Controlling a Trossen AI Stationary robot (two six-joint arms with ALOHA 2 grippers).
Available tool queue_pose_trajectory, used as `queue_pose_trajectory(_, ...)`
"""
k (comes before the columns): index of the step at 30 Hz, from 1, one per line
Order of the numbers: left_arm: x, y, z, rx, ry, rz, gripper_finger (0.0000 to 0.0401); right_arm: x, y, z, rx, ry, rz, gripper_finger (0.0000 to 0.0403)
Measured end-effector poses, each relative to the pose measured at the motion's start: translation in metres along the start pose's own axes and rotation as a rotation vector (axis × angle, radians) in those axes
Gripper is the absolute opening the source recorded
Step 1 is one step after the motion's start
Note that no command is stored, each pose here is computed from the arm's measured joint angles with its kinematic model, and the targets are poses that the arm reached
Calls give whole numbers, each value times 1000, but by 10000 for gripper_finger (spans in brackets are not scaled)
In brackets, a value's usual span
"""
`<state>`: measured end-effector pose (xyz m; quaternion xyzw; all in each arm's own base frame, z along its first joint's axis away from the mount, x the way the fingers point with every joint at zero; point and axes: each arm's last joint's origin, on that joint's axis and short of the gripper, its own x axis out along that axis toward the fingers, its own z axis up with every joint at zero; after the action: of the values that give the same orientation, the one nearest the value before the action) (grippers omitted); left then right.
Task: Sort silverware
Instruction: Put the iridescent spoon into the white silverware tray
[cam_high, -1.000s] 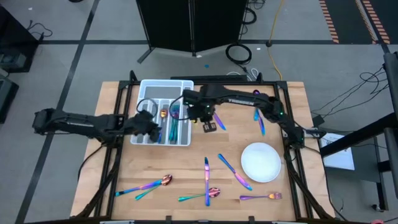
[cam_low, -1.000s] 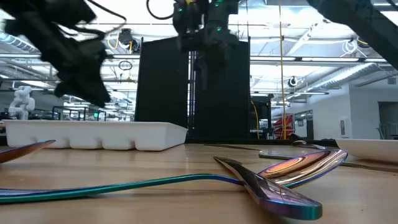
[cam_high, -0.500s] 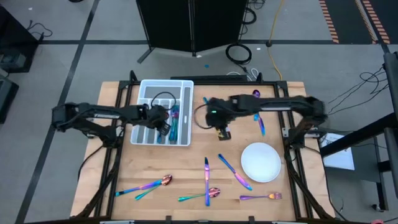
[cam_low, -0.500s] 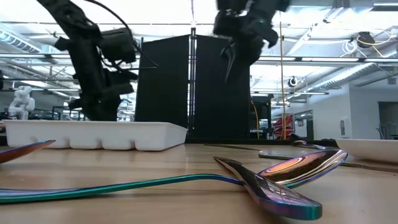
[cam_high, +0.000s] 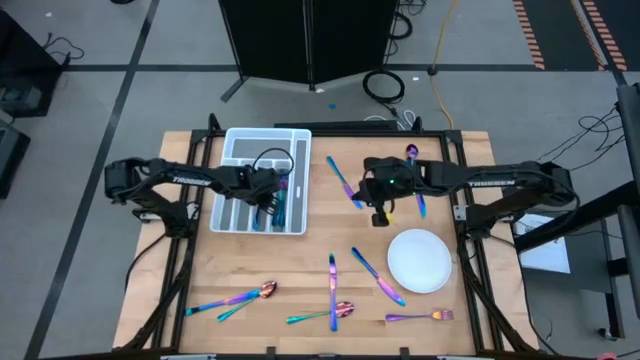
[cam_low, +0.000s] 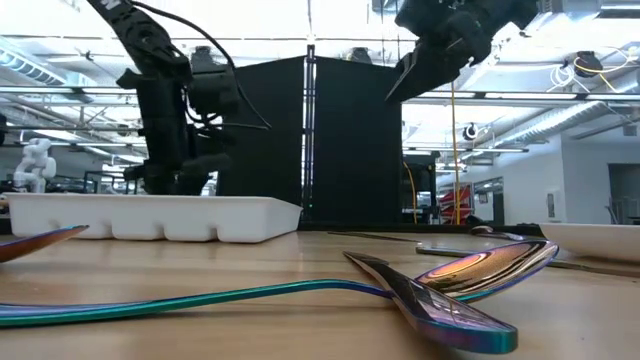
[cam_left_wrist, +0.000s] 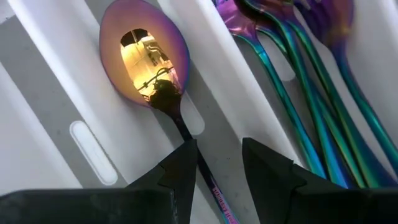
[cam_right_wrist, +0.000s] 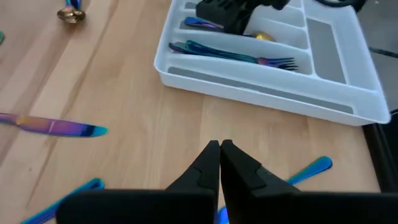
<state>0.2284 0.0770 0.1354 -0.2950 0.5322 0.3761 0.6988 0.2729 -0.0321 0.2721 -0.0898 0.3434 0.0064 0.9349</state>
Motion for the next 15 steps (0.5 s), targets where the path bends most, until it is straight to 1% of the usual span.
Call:
queue_pose_trajectory(3, -5, -5, 6, 34, 9, 24, 136, -1, 0, 1, -7, -10, -2, 0)
queue_pose_trajectory(6, -18, -12, 13, 73, -6, 74, 136, -1, 0, 2, -29, -20, -5, 0)
queue_pose_trajectory(10, -43, -25, 28, 93, -66, 57, 136, 1, -1, 2, -47, -28, -7, 0)
queue_pose_trajectory(12, -49, -27, 29, 103, -51, 68, 136, 1, -1, 4, -49, -41, -11, 0)
queue_pose_trajectory(15, -53, -29, 32, 81, -71, 61, 136, 1, -1, 3, -50, -39, -10, 0)
